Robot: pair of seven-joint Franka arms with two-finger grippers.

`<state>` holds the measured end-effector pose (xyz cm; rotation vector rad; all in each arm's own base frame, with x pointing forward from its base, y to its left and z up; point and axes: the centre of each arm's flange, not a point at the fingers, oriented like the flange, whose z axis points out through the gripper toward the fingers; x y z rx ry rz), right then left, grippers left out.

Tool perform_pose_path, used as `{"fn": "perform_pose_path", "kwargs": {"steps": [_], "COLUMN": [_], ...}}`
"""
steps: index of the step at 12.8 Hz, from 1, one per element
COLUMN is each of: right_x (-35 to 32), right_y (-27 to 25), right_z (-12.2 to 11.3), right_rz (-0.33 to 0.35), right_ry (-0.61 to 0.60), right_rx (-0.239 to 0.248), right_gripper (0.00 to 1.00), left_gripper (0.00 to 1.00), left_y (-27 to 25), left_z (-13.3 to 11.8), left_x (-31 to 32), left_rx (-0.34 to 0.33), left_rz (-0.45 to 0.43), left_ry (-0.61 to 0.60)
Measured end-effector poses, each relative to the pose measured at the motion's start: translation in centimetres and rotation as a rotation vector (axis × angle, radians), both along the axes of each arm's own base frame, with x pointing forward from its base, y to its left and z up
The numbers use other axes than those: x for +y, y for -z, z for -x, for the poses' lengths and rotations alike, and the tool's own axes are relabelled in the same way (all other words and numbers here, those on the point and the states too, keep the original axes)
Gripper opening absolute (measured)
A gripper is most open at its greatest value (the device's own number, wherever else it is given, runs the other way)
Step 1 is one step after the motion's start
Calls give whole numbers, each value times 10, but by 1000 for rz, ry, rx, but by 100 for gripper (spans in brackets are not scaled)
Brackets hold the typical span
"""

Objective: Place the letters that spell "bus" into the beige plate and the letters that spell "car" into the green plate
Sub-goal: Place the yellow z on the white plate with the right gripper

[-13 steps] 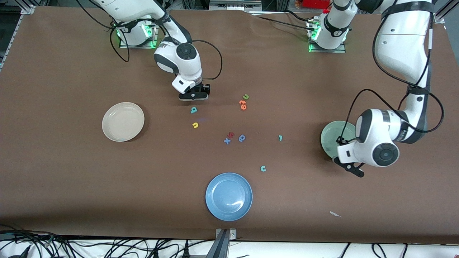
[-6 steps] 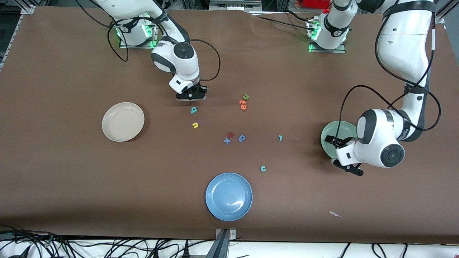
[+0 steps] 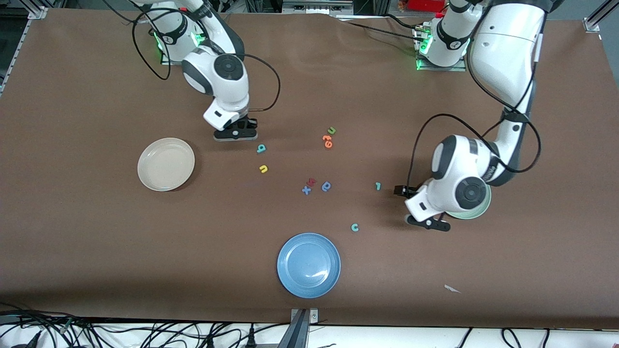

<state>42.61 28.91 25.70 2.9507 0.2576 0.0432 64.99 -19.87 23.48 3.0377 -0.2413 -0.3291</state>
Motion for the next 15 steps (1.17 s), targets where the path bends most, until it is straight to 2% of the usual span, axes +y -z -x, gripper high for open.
{"fn": "perform_pose_path", "kwargs": {"steps": [2,4,7,8,9,12,14,15], "right_x": [-43,-91,-172,-199,-220,-234,-232,-232], "right_y": [-29,-42,-34,-28,-22,-7,-5,-6], "right_z": [-22,-43,-68,-75,-79,-81,-81,-81], "right_rz": [5,10,7,0,-7,-21,-24,-24], "right_ry": [-52,-104,-161,-170,-170,-169,-169,-168], "right_rx": [46,72,125,138,147,164,166,165], "right_gripper": [22,22,22,22,22,22,26,35], "left_gripper": [100,100,96,89,81,76,73,73], "left_y": [4,25,40,39,39,41,47,50], "left_z": [18,43,70,73,76,82,86,87], "left_x": [-32,-56,-63,-65,-66,-71,-75,-76], "left_rx": [-54,-99,-113,-111,-109,-110,-129,-134], "left_rz": [-10,-16,-24,-26,-28,-32,-29,-28], "left_ry": [-55,-84,-103,-110,-113,-125,-134,-136]}}
